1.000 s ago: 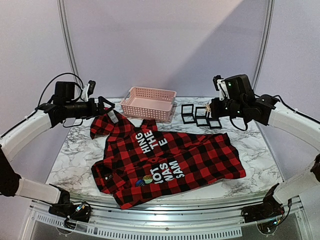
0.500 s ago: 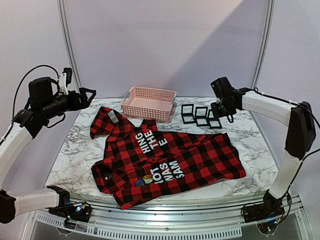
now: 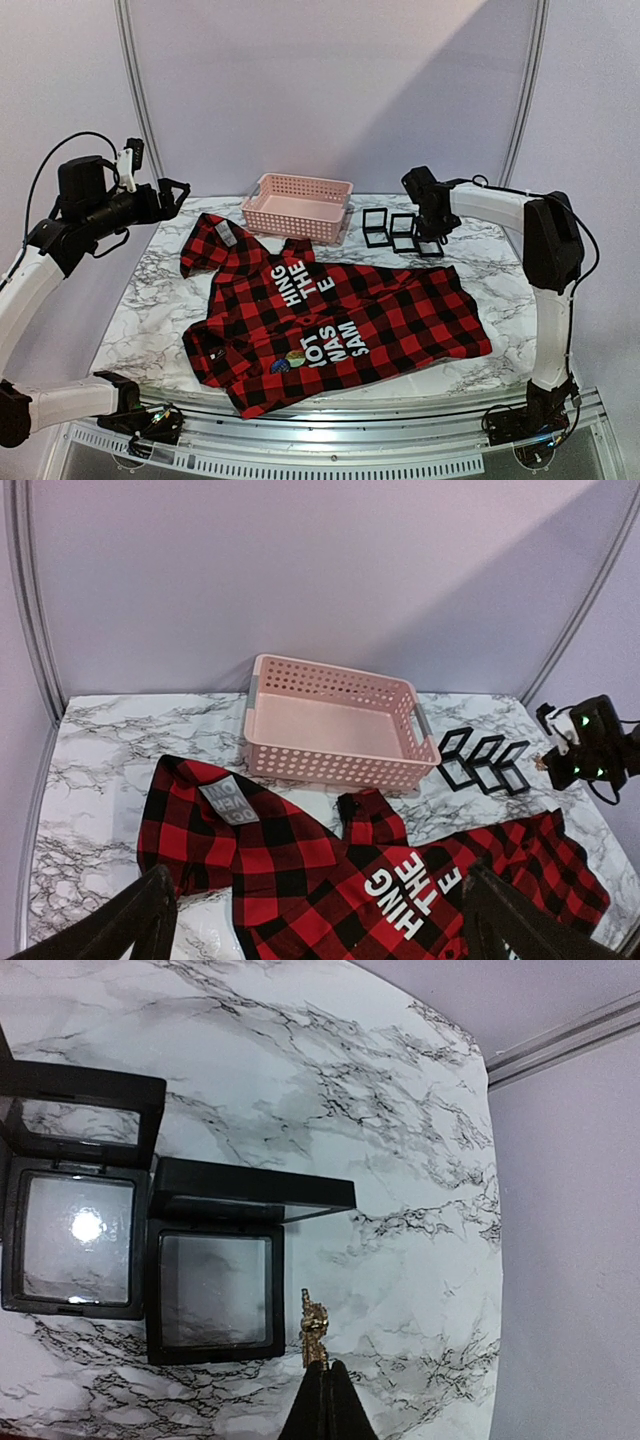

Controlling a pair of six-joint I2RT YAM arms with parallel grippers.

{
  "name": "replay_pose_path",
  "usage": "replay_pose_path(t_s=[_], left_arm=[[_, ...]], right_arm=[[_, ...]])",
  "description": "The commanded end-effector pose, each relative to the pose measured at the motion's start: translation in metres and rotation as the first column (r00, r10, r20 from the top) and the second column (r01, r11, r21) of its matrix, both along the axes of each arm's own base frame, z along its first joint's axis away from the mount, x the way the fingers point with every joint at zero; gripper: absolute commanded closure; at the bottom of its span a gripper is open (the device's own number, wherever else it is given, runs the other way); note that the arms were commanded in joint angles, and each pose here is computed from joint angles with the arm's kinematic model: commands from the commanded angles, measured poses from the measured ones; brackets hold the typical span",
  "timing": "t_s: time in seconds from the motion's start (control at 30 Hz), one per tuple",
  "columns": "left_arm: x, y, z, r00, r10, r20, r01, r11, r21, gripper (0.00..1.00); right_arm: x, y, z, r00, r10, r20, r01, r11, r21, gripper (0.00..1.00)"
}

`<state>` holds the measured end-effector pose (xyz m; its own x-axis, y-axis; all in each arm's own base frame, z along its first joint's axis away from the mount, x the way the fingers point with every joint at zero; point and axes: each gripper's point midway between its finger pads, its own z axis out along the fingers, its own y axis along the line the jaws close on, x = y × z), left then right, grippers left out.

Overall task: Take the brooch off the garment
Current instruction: Place the brooch in the brooch box.

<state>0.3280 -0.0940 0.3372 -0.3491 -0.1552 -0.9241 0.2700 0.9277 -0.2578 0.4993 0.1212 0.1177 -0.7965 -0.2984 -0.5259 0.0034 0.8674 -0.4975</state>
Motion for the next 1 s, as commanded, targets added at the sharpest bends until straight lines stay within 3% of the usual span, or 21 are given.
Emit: replay_pose_path(t_s=[0.0,0.97], left_arm=[[-0.002,0.002,-0.009,1.0,0.005,-0.021,-0.004,1.0,0.019,0.01],[0.001,0.008,-0.013,0.999,0.031,-0.031,-0.03,0.999,0.042,0.0]], right_arm=[[0.005,-0.01,-0.015,0.999,-0.002,-0.043,-0.002,0.994,-0.105,1.0],[0.022,0.006,-0.051,0.995,0.065,-0.074,-0.071,0.994,-0.081,1.0]])
